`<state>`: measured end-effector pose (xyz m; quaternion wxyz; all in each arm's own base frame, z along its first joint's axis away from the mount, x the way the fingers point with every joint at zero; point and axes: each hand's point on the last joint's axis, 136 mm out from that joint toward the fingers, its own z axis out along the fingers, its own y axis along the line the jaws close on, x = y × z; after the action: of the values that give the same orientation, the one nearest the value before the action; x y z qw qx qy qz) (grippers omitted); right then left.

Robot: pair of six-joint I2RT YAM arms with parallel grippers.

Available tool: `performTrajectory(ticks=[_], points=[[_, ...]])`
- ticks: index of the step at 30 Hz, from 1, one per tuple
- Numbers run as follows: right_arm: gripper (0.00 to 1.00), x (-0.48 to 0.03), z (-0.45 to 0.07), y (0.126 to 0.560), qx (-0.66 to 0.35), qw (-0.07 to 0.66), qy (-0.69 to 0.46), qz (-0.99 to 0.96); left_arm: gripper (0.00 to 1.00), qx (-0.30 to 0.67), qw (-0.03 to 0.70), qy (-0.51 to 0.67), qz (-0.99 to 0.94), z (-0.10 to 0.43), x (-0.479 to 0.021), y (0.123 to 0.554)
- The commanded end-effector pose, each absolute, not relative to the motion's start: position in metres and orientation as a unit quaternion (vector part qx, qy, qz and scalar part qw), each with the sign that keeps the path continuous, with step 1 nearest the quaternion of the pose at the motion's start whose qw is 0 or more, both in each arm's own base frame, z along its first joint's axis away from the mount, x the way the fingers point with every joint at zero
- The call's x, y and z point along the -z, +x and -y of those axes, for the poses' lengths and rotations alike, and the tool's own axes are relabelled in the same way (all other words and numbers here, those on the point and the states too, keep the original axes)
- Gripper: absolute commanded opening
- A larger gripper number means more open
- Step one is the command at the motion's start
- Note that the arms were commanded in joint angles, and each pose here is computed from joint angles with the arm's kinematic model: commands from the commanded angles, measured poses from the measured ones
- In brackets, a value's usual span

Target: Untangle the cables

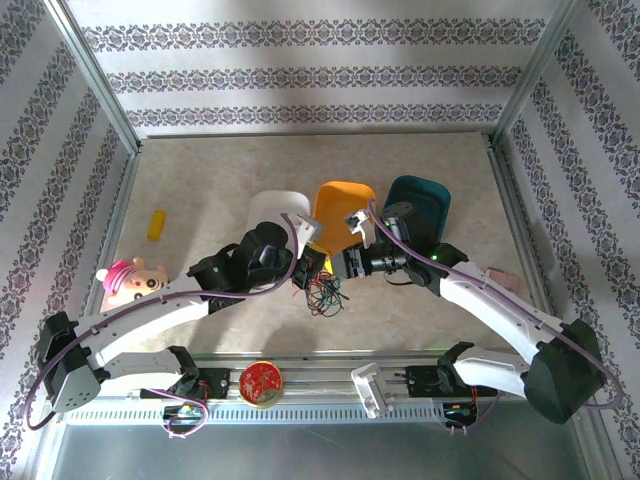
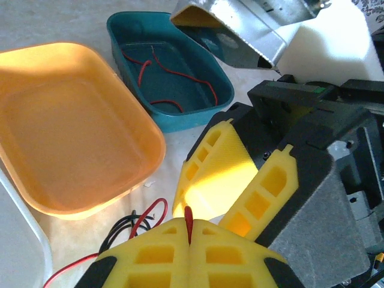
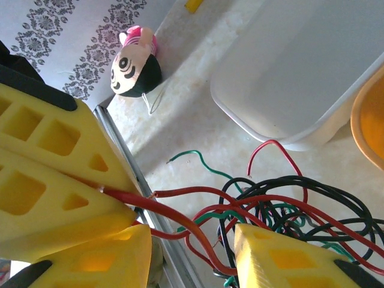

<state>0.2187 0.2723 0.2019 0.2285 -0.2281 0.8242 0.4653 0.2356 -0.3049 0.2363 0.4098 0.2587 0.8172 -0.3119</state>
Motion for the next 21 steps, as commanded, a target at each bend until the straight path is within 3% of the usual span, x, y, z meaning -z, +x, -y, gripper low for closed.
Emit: performTrajectory(ticks=[1, 12, 13, 15, 16, 18, 21], points=[[0.41, -0.199, -0.278, 0.237, -0.464, 0.255, -0.224, -0.818, 0.0, 0.371, 0.404, 0.275, -0.789, 0.319, -0.257, 0.218], [0.36, -0.178, -0.288, 0.246, -0.471, 0.226, -0.225, -0.822, 0.0, 0.387, 0.408, 0.281, -0.778, 0.325, -0.258, 0.217], [0.34, -0.176, -0.289, 0.247, -0.472, 0.223, -0.226, -0.822, 0.0, 0.388, 0.409, 0.281, -0.777, 0.325, -0.259, 0.217], [0.19, -0.174, -0.29, 0.249, -0.471, 0.218, -0.224, -0.825, 0.0, 0.383, 0.411, 0.279, -0.779, 0.324, -0.257, 0.218], [0.11, -0.172, -0.289, 0.251, -0.469, 0.218, -0.22, -0.827, 0.06, 0.379, 0.413, 0.275, -0.781, 0.323, -0.256, 0.22], [0.02, -0.172, -0.286, 0.253, -0.467, 0.222, -0.212, -0.829, 0.28, 0.363, 0.418, 0.266, -0.789, 0.317, -0.25, 0.224], [0.0, -0.174, -0.277, 0.254, -0.466, 0.231, -0.195, -0.832, 0.61, 0.316, 0.427, 0.245, -0.811, 0.3, -0.231, 0.232]])
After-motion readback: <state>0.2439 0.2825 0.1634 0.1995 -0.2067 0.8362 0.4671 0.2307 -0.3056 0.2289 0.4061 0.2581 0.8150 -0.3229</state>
